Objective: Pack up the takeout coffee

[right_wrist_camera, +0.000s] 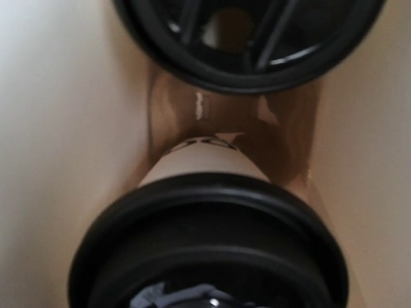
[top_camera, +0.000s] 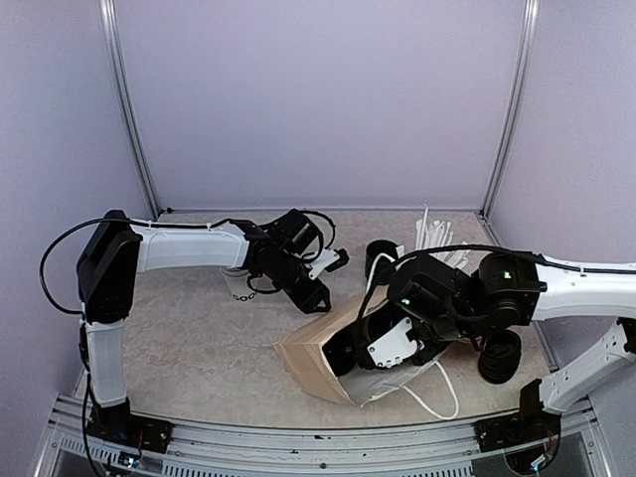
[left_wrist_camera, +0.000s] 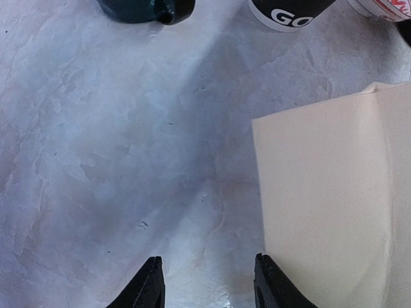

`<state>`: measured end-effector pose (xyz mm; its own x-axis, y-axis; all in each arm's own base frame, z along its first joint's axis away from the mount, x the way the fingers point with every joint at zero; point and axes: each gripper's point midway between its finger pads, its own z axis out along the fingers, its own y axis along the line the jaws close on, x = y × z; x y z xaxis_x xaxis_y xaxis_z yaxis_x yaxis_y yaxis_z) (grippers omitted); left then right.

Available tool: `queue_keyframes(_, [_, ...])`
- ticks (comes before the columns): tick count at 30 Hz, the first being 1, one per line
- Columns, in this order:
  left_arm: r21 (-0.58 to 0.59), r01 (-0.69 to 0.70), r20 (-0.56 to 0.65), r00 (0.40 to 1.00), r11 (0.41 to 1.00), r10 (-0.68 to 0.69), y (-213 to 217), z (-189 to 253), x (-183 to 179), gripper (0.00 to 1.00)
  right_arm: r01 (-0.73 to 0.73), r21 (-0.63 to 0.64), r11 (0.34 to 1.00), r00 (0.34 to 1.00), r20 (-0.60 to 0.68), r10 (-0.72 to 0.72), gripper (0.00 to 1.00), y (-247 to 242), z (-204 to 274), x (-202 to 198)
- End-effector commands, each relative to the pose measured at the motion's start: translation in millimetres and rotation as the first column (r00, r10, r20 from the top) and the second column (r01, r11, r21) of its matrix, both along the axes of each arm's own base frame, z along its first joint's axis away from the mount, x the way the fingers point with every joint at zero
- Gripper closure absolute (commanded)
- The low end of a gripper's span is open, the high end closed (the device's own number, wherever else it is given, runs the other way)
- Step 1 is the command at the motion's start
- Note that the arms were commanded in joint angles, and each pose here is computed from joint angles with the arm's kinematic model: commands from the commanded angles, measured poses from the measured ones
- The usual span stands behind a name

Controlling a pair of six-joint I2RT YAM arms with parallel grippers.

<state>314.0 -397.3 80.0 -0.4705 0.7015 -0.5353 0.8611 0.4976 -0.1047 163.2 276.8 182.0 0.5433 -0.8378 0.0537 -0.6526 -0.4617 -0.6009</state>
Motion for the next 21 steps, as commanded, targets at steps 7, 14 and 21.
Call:
queue_keyframes(7, [-0.042,0.094,-0.001,0.996,0.995,-0.094,-22.9,-0.7,-12.4,0.52,0.058,0.094,0.994,0.997,0.048,-0.063,0.69,6.9,15.1,18.8])
queue_keyframes(14, [-0.043,0.092,-0.006,0.996,0.995,-0.092,-21.3,-2.8,-11.2,0.52,0.071,0.067,0.995,0.997,0.012,-0.072,0.69,3.6,2.6,20.7])
queue_keyframes(21, [-0.044,0.09,-0.005,0.996,0.995,-0.09,-20.7,-2.9,-10.1,0.52,0.091,0.053,0.994,0.996,-0.015,-0.09,0.7,-0.3,-5.9,27.4])
